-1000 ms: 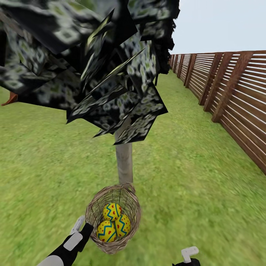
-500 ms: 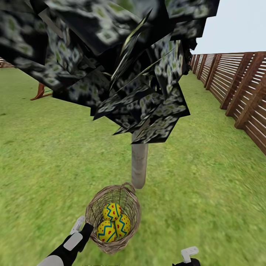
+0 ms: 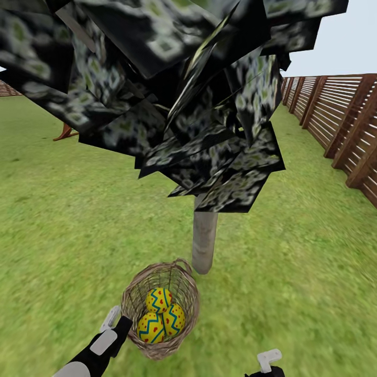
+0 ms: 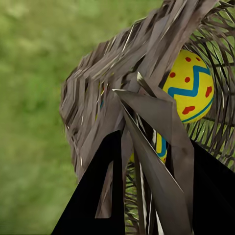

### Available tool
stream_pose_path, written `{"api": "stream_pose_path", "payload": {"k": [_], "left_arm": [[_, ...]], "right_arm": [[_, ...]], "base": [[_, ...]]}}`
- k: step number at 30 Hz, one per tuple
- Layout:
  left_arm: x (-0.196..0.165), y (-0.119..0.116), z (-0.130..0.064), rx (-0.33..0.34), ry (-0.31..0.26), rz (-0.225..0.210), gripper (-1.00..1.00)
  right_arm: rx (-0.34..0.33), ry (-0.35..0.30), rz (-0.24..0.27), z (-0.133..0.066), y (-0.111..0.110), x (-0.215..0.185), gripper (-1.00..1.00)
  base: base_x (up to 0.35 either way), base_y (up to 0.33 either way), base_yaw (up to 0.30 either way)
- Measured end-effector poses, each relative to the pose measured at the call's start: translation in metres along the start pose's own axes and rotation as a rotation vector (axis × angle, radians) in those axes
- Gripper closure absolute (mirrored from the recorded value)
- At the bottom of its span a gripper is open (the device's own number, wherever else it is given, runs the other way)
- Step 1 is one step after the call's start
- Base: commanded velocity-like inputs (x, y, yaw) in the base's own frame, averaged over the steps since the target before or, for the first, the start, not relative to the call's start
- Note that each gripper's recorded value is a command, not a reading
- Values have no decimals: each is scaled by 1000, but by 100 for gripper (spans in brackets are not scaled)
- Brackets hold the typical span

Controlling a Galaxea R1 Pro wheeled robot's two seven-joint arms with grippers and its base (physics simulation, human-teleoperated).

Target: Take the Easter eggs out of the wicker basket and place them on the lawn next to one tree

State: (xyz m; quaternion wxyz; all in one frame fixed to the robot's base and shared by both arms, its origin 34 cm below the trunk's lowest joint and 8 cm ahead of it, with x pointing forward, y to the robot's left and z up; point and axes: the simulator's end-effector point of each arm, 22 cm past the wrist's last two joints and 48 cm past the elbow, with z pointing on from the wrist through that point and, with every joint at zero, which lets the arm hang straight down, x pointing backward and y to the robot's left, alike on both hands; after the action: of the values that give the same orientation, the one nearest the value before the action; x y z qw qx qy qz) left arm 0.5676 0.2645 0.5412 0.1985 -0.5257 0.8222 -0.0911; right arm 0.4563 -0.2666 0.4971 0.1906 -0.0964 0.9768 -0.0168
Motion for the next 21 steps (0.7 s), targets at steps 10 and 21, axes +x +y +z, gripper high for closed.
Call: {"api": "stream_pose_path", "payload": {"k": [10, 21], "left_arm": [[2, 4, 7, -3, 1, 1, 100], [6, 9, 23, 1, 0, 0, 100]], "right_arm": [[-4, 1, 0, 7, 0, 3, -100], [-3, 1, -1, 24, 1, 10, -100]], "base": [[4, 0, 0], [0, 0, 0]]}}
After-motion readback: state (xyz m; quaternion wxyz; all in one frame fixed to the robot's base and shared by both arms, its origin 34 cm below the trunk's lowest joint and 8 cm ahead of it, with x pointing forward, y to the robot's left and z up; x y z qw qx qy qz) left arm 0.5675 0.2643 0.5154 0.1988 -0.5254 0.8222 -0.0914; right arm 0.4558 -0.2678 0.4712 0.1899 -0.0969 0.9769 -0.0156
